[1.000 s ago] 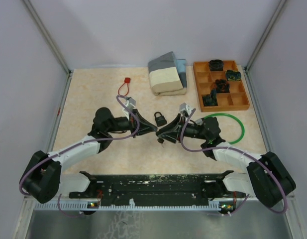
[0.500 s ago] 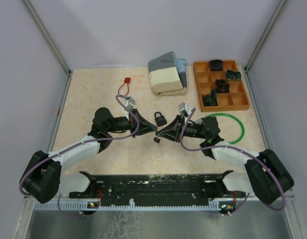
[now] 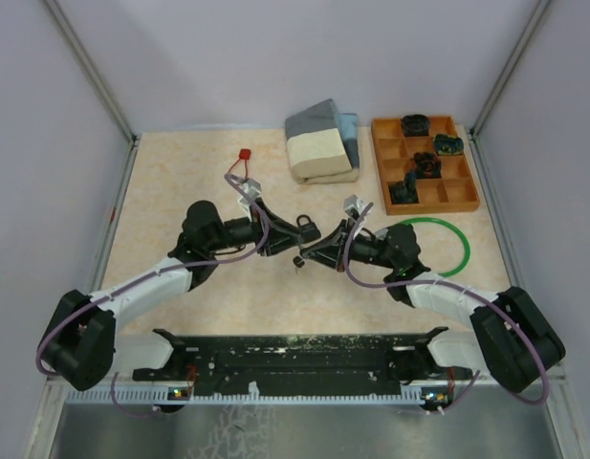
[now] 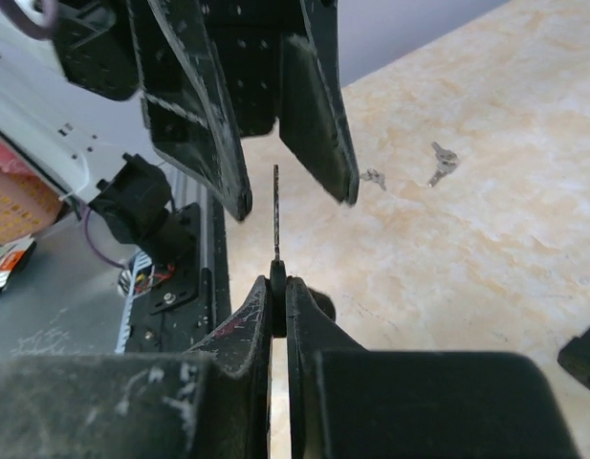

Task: Unlock with the key
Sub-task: Pick up the key from the center of the board, then move the lock to the center of the board.

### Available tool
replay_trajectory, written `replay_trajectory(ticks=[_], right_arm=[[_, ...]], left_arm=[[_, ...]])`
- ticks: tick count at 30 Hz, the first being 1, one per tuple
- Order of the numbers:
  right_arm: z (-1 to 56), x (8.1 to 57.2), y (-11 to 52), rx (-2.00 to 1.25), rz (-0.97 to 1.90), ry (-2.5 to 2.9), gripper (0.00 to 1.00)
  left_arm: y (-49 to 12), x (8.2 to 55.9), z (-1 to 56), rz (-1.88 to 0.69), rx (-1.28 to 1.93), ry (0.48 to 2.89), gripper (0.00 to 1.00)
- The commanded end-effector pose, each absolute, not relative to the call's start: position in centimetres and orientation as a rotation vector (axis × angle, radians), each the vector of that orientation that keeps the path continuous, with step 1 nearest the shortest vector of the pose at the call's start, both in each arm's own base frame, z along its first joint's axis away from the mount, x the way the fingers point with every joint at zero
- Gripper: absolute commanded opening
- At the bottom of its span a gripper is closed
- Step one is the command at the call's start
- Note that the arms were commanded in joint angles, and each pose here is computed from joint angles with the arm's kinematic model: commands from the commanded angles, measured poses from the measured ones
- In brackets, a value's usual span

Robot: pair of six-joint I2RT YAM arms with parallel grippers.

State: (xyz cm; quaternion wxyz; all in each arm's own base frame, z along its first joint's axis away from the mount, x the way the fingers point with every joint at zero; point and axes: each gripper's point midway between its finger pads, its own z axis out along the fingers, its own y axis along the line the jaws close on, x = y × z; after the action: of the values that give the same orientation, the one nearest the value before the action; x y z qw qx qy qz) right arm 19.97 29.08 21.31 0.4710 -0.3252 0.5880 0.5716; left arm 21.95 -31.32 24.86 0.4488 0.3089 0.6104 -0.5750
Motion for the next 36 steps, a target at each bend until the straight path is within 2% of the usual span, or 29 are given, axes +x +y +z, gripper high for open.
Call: replay_trajectory(ticks=[1, 4, 6, 17, 28, 36], right_arm=[[21.4, 21.5, 28.3, -0.671, 1.310, 1.477, 0.00], [20.3, 22.9, 27.1, -0.569, 1.241, 1.546, 0.00], [19.5, 23.5, 26.4, -0.511, 1.198, 1.591, 0.00], [17.3, 25.5, 22.4, -0.280, 0.985, 1.652, 0.00], [17.5, 26.4, 17.8, -0.128, 0.750, 1.592, 0.00], [17.1, 26.7, 17.4, -0.114, 0.725, 1.598, 0.00]], left_arm=[[-30.5, 25.7, 24.9, -1.261, 0.555, 1.649, 0.50], [-29.9, 27.5, 23.7, -1.192, 0.420, 1.754, 0.61], [-29.5, 28.6, 22.3, -1.140, 0.330, 1.853, 0.65], [-28.5, 32.5, 13.7, -0.747, 0.049, 2.307, 0.77], [-30.8, 35.9, 8.4, -0.357, 0.080, 2.482, 0.88], [-32.6, 37.5, 5.9, -0.239, 0.112, 2.520, 0.92]])
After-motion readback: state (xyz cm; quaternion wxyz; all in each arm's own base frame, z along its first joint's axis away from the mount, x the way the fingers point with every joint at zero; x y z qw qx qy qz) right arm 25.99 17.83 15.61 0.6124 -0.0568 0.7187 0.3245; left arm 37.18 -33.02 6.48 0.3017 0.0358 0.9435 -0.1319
